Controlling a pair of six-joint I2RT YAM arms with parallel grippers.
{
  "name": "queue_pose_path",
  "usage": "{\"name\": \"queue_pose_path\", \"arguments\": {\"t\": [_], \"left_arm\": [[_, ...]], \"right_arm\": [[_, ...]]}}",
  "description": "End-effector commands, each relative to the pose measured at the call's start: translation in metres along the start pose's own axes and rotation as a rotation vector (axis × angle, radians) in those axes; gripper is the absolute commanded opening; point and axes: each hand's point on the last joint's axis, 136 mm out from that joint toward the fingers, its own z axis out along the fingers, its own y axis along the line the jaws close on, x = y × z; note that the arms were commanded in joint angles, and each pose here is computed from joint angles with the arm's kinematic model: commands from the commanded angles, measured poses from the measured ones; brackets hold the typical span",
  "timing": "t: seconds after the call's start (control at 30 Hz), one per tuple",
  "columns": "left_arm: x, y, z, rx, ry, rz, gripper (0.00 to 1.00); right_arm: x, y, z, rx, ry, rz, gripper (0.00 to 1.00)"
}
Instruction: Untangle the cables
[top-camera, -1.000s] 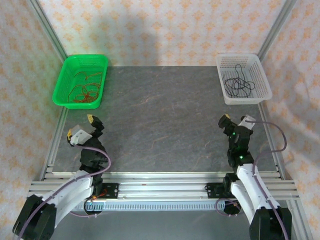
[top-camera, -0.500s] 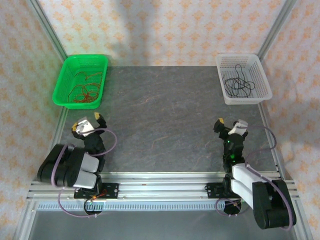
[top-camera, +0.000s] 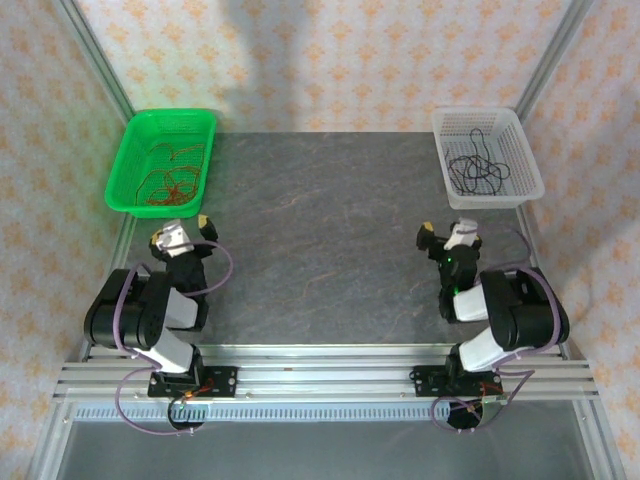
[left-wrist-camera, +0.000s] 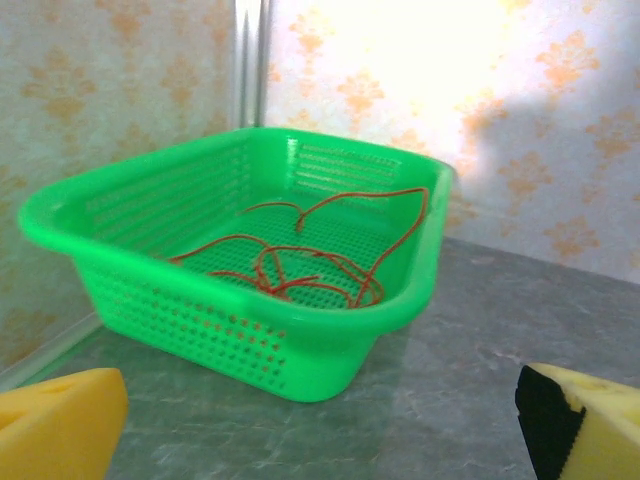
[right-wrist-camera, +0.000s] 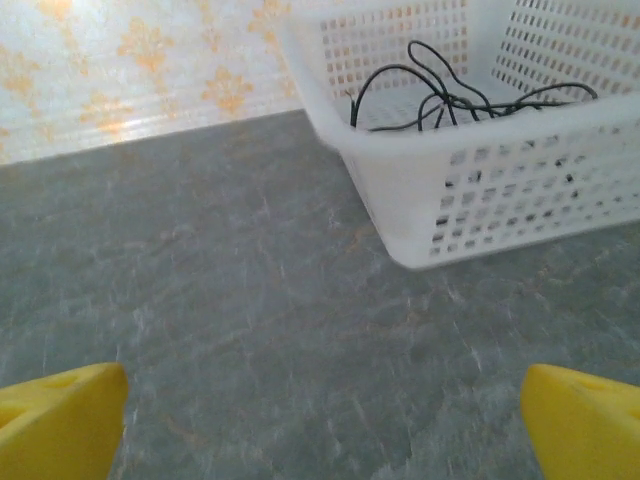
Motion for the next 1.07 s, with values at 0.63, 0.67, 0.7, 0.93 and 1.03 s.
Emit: {"name": "queue_pose_path", "arguments": {"t": [0.63,0.67,0.7,0.93,1.03], "left_arm": [[0.010,-0.016,0.008,0.076,0.066,0.007,0.99],[0.011,-0.017,0.008,0.078,0.067,0.009,0.99],[0.012,-0.021,0.009,0.099,0.074,0.018,0.99],[0.017,-0.037,0.012,0.181,0.107,0.059,0.99],[0.017,-0.037,0.012,0.181,0.107,0.059,0.99]], "right_arm": [[-0.018,0.001,0.006,-0.034,-0.037,0.024,1.00],[-0.018,0.001,0.006,-0.033,-0.037,0.024,1.00],[-0.018,0.001,0.006,-0.033,-0.038,0.024,1.00],[-0.017,0.001,0.006,-0.033,-0.035,0.024,1.00],[-0.020,0.000,0.005,-0.020,-0.048,0.027,1.00]]}}
